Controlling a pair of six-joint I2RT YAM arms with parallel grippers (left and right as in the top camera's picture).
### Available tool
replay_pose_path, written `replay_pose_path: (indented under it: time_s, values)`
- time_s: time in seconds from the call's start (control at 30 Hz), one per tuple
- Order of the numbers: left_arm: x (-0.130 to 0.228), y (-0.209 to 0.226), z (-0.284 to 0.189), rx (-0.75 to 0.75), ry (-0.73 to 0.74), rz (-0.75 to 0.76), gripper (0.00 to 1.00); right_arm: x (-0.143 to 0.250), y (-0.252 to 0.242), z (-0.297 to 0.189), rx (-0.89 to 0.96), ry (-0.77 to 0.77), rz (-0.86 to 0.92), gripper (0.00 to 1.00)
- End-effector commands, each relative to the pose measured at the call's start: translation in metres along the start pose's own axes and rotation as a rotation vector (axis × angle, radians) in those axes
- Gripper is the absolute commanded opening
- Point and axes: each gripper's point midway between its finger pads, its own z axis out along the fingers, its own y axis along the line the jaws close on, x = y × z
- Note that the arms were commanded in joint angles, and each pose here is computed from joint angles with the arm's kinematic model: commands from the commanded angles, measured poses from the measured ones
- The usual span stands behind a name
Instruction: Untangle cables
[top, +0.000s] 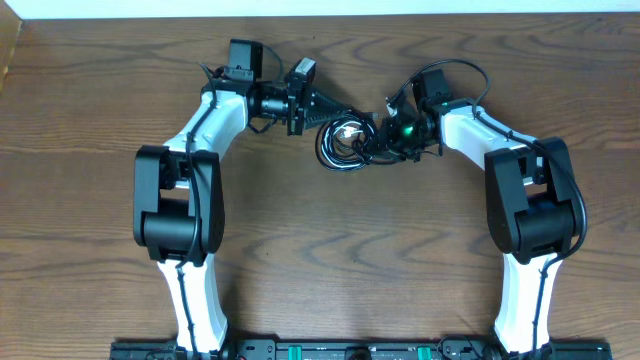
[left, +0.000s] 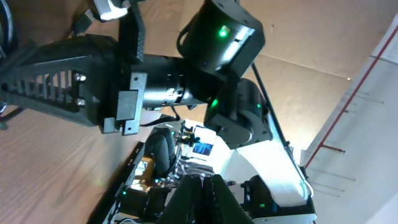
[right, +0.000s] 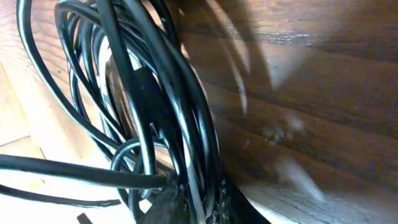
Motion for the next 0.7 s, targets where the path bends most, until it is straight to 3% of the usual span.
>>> replay_pose_path:
  time_s: [0.0,0.13,0.33,0.53,0.67]
  values:
    - [-0.004,0.005,0.012,-0.077,-0.036,0.065,0.07,0.001,-0.034,0.008,0.12,-0.013,0.045,0.13]
    - [-0.003,0.06,0.03,-0.358,-0.125,-0.025,0.07,0.001,-0.034,0.008,0.121,-0.013,0.044,0.14]
    - [0.0,0.111,0.011,-0.659,-0.219,-0.114,0.07,0.001,-0.034,0.008,0.121,-0.013,0.044,0.14]
    - [-0.008,0.125,-0.003,-0.772,-0.286,-0.104,0.11,0.002,-0.033,0.008,0.121,-0.012,0.043,0.15]
    - [-0.018,0.121,-0.001,-0.752,-0.322,-0.093,0.15,0.002,-0.033,0.008,0.121,-0.012,0.043,0.15]
